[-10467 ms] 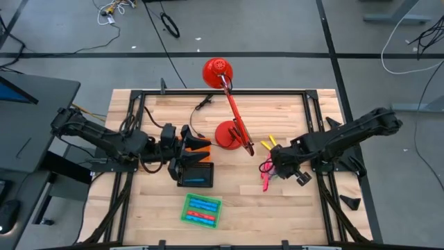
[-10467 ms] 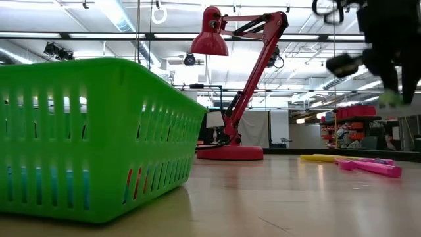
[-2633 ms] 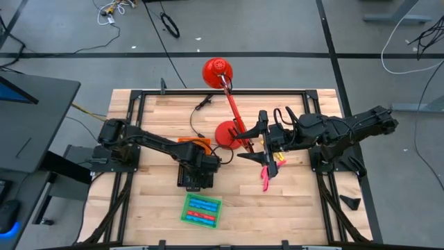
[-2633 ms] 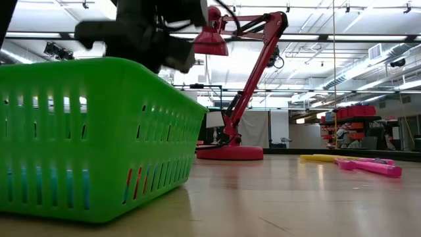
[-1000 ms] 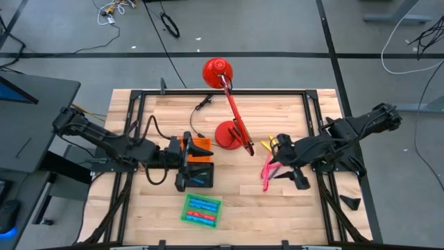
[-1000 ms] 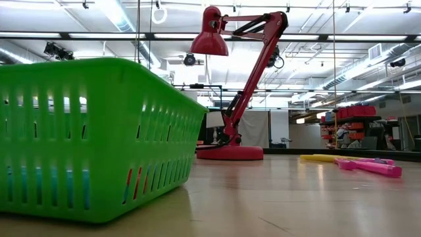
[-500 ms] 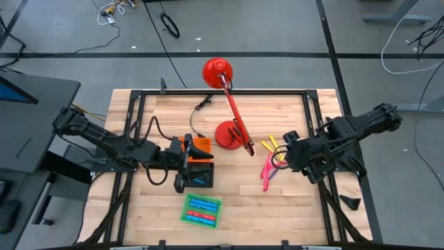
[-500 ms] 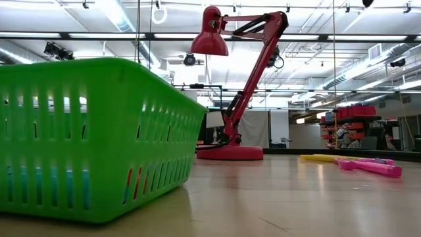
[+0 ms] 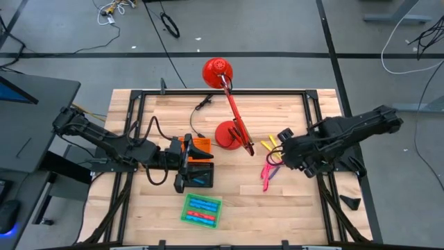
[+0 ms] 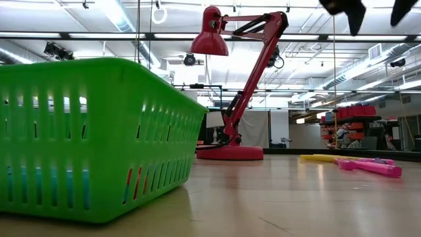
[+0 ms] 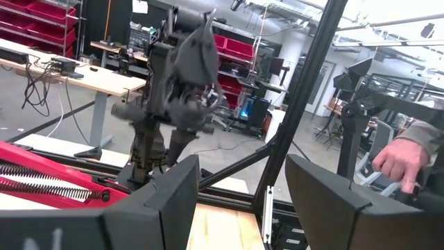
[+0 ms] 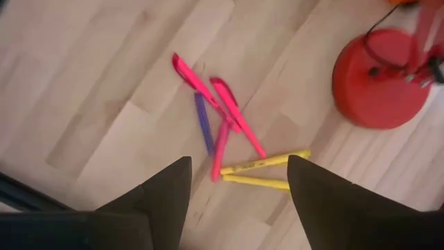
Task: Pick & Place Markers
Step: Put the purple pen into the black bin
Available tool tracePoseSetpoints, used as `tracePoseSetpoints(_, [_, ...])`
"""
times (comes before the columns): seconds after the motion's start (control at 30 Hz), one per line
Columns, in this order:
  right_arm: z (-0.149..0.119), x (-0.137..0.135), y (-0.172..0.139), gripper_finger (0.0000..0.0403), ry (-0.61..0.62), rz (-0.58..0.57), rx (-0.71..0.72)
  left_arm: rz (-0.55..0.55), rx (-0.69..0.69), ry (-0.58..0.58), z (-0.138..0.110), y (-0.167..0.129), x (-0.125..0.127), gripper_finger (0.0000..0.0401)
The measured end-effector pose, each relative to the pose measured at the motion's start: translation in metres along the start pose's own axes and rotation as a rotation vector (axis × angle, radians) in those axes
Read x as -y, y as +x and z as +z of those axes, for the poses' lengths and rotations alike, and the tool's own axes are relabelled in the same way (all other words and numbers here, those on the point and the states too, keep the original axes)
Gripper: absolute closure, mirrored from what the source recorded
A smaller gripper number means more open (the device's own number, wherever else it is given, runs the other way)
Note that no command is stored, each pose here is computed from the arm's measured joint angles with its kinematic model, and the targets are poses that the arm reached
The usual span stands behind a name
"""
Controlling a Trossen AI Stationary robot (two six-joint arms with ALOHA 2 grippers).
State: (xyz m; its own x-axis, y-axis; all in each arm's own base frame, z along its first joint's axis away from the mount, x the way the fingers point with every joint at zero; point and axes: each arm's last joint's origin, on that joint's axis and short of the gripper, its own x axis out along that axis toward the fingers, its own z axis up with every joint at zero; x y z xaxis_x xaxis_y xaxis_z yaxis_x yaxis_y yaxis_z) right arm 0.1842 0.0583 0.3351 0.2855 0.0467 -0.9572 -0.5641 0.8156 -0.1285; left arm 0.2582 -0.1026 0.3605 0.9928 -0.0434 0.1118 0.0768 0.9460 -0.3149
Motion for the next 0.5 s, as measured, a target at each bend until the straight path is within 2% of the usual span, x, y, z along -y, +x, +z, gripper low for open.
tracePoseSetpoints(0.5, [-0.015,-0.006,0.082,0.0162,-0.017,0.046,-0.035,-0.011,-0.006,0.003,0.0,0.0,0.0,0.0181])
